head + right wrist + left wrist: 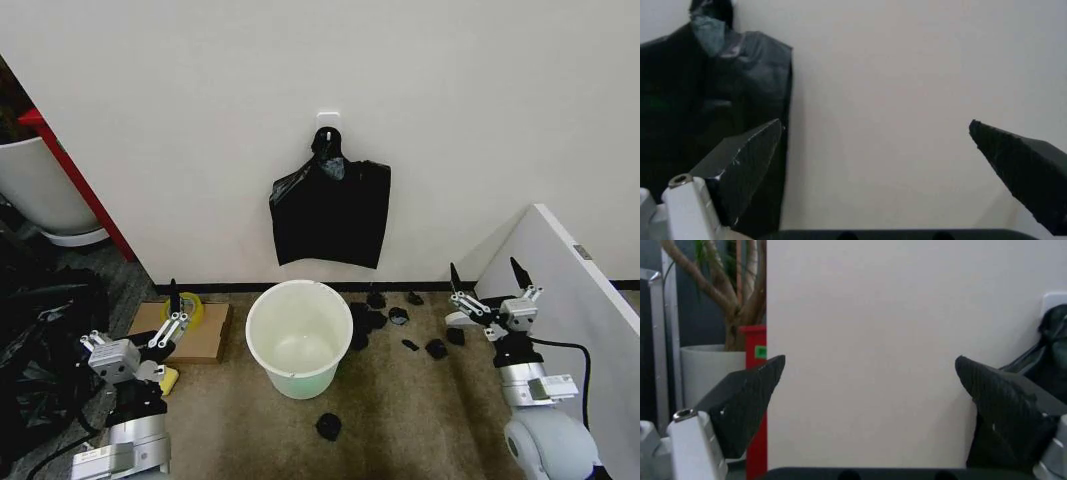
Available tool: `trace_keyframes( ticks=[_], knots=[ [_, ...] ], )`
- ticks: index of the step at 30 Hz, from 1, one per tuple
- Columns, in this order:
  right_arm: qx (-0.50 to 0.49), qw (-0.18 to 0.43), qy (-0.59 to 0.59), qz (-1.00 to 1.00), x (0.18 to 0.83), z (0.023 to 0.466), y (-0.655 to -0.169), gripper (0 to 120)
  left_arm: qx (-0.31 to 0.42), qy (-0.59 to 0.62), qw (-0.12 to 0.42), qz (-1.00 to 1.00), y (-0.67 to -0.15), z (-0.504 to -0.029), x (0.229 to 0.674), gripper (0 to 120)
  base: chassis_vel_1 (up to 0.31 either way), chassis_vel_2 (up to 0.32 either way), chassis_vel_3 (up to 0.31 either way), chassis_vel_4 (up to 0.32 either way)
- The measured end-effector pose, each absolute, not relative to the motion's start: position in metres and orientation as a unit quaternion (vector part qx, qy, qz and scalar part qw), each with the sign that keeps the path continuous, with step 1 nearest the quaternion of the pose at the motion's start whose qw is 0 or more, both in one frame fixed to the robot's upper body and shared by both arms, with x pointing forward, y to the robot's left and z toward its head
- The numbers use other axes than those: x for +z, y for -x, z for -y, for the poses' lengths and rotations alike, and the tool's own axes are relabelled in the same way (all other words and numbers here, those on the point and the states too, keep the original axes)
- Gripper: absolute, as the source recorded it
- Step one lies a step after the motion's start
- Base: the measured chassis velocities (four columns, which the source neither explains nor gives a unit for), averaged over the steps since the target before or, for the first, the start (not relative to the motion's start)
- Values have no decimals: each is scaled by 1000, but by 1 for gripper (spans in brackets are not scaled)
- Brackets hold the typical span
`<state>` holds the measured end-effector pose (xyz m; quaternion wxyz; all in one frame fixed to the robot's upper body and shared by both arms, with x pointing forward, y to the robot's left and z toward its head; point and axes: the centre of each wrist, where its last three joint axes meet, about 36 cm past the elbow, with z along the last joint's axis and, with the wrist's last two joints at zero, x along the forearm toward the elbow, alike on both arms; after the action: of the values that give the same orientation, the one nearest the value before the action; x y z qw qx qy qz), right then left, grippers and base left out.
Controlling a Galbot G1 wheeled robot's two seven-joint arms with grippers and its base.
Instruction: Place the garbage bag over the trash bin.
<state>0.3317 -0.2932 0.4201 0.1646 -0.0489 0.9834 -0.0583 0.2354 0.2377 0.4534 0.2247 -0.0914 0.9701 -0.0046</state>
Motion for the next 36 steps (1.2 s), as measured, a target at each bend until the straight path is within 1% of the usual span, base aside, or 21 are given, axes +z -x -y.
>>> trace_keyframes(
  ticks=[1,2,3,6,8,9,11,14,15,18,21,25,33,36],
  knots=[
    [-34,159,56,-985,421,287,-337,100,-10,86,229,-970,-235,-238,454,100,0,0,0,0],
    [-34,159,56,-985,421,287,-337,100,-10,86,229,-970,-235,-238,454,100,0,0,0,0],
    [-7,152,62,-986,422,282,-340,100,-18,77,233,-969,-235,-238,456,100,0,0,0,0],
    [130,116,93,-980,434,251,-351,100,-61,13,255,-965,-234,-239,457,100,0,0,0,0],
    [213,93,120,-965,442,229,-361,100,-68,5,255,-964,-234,-241,455,100,0,0,0,0],
    [213,93,120,-965,442,229,-361,100,-68,5,255,-964,-234,-241,455,100,0,0,0,0],
    [288,72,144,-944,451,211,-373,100,-64,16,249,-966,-232,-241,452,100,0,0,0,0],
    [375,47,171,-910,464,191,-395,100,-48,77,220,-971,-230,-237,451,100,0,0,0,0],
    [375,47,171,-910,464,191,-395,100,-48,77,220,-971,-230,-237,451,100,0,0,0,0],
    [425,34,187,-885,473,177,-415,100,-44,107,207,-971,-229,-236,451,100,0,0,0,0],
    [463,27,204,-862,482,166,-429,100,-41,117,211,-970,-229,-236,451,100,0,0,0,0],
    [485,23,219,-846,489,153,-441,100,-44,122,216,-968,-229,-234,452,100,0,0,0,0],
    [501,27,242,-831,500,125,-467,100,-60,47,277,-958,-235,-234,447,100,0,0,0,0],
    [501,31,241,-831,502,119,-482,100,-74,45,283,-955,-236,-234,447,100,0,0,0,0]
  ],
)
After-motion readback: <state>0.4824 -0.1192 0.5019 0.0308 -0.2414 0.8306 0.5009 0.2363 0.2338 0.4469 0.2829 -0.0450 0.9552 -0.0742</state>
